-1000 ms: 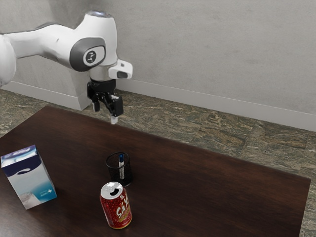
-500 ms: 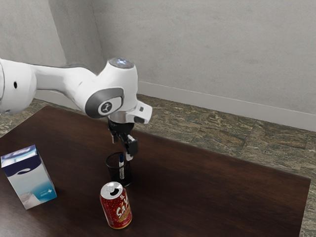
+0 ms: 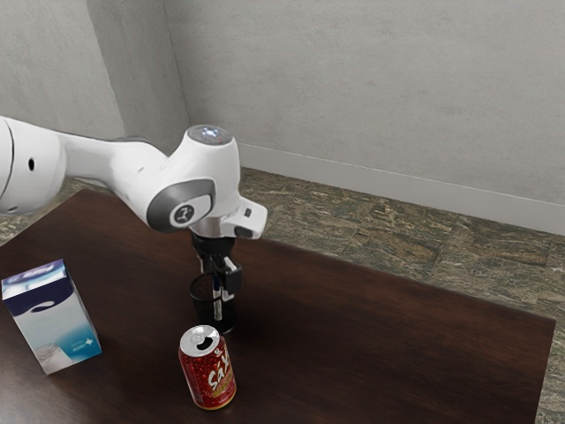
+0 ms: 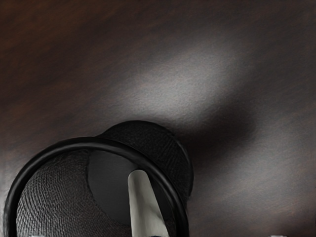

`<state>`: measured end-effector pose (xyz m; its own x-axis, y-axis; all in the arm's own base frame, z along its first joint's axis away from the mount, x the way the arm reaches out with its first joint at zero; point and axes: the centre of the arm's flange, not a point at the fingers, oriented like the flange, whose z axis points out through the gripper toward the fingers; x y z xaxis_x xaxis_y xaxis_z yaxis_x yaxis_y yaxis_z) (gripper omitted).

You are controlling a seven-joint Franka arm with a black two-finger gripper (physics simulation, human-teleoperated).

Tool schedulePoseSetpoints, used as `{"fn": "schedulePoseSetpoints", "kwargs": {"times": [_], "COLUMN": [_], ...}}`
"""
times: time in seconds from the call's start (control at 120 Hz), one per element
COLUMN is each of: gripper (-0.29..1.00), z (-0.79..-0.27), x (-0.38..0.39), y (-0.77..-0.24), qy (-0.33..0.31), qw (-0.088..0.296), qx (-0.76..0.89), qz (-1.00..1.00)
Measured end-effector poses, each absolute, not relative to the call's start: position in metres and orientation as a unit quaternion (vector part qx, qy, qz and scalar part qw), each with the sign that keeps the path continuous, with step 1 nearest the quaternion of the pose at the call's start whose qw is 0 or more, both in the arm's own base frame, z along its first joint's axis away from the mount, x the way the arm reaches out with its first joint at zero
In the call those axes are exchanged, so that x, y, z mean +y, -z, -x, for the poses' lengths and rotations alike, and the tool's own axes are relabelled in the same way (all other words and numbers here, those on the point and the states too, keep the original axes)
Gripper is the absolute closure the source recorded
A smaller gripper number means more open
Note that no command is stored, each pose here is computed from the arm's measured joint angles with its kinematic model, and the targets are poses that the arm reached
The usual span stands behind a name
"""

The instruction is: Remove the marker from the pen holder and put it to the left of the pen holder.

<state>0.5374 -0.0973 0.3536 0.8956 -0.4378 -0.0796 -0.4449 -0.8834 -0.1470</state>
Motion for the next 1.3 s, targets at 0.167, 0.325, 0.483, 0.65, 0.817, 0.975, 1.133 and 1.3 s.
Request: {"fn": "schedulePoseSetpoints", "kwargs": {"times": [0.167, 0.325, 0.483, 0.65, 0.817, 0.975, 1.133, 1.3], "gripper": [0.51, 0.68, 0.74, 0.77, 0.78, 0.78, 0.78, 0.79], "z": [-0.537, -0.537, -0.535, -0.513, -0.496, -0.516, -0.545, -0.546], "x": [-0.095, -0.095, -0.09, -0.067, -0.004, 0.053, 0.109, 0.134], "y": [-0.352, -0.352, -0.378, -0.483, -0.547, -0.531, -0.475, -0.42], "qy": [-0.025, -0.025, -0.008, 0.065, 0.079, -0.008, -0.133, -0.234], "qw": [0.08, 0.081, 0.088, 0.064, 0.039, 0.007, -0.043, -0.107], "qx": [0.226, 0.226, 0.218, 0.171, 0.108, 0.043, -0.036, -0.089], "qz": [0.971, 0.97, 0.972, 0.981, 0.99, 0.999, 0.99, 0.962]}}
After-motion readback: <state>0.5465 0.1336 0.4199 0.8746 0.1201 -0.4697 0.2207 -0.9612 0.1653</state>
